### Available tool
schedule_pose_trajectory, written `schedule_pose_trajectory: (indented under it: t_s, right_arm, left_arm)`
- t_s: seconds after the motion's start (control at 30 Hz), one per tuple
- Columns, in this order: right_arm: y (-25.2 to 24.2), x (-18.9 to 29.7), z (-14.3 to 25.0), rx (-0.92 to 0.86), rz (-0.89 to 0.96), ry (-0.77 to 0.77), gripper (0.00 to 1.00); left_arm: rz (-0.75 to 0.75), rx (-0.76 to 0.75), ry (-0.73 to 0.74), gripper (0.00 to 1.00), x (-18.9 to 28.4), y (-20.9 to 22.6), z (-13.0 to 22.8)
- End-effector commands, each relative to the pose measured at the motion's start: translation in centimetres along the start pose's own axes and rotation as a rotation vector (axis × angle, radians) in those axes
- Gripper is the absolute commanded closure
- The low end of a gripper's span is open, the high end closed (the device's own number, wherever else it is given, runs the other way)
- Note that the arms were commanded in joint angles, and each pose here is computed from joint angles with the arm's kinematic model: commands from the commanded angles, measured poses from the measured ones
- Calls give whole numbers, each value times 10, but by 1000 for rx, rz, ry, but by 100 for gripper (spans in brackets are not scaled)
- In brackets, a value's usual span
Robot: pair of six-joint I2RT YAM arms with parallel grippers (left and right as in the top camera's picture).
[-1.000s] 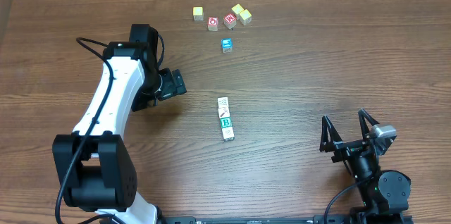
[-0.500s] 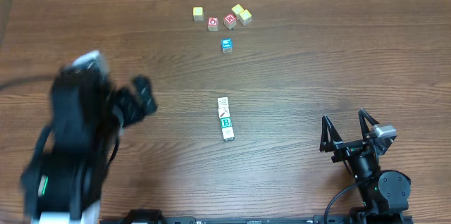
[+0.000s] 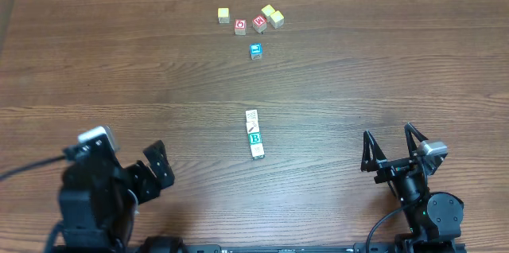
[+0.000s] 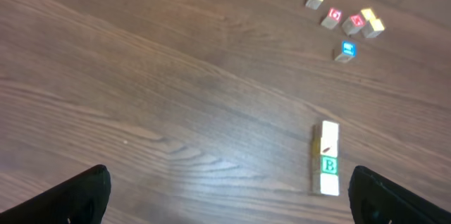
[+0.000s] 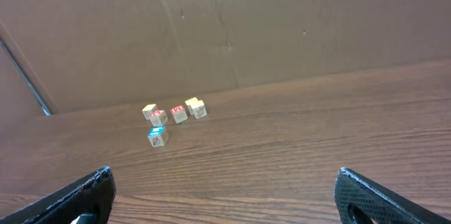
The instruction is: Flip 4 blocks
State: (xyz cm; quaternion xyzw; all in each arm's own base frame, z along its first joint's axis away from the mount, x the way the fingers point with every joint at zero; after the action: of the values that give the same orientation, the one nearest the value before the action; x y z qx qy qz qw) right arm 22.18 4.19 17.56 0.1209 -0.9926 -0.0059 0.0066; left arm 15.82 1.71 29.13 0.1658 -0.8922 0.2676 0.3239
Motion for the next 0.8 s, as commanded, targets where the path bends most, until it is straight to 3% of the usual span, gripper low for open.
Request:
schedule_pose_trajectory:
  t_s: [0.0, 0.2, 0.33, 0.53, 0.77]
  right_arm:
    - [-1, 0, 2, 4, 2, -1, 0]
    - [-1, 0, 2, 4, 2, -1, 0]
    - [-1, 0, 2, 4, 2, -1, 0]
    - [-1, 0, 2, 4, 2, -1, 0]
    - [-1, 0, 2, 4, 2, -1, 0]
  left_arm:
    - [-4, -11, -11, 0, -20, 16, 24]
    - [183, 30, -161, 0, -51, 9, 37]
    - [444, 55, -408, 0, -45, -22, 10]
    - [797, 78, -816, 0, 13, -46, -24]
    - [816, 81, -844, 0, 0, -44, -18]
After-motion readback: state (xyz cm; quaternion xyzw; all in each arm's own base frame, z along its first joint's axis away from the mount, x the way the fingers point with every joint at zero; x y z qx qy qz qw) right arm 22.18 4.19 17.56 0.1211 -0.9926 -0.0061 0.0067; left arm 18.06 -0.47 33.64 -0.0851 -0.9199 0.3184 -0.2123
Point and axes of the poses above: each gripper's point midway between its finger pads, its own x axis back along the fingers, its own y axis along the line the jaws close on, z = x × y, the point moved 2 cm from there along x, back along the fingers, and after that the axes turned 14 degrees about x, right-handed, at the moved point
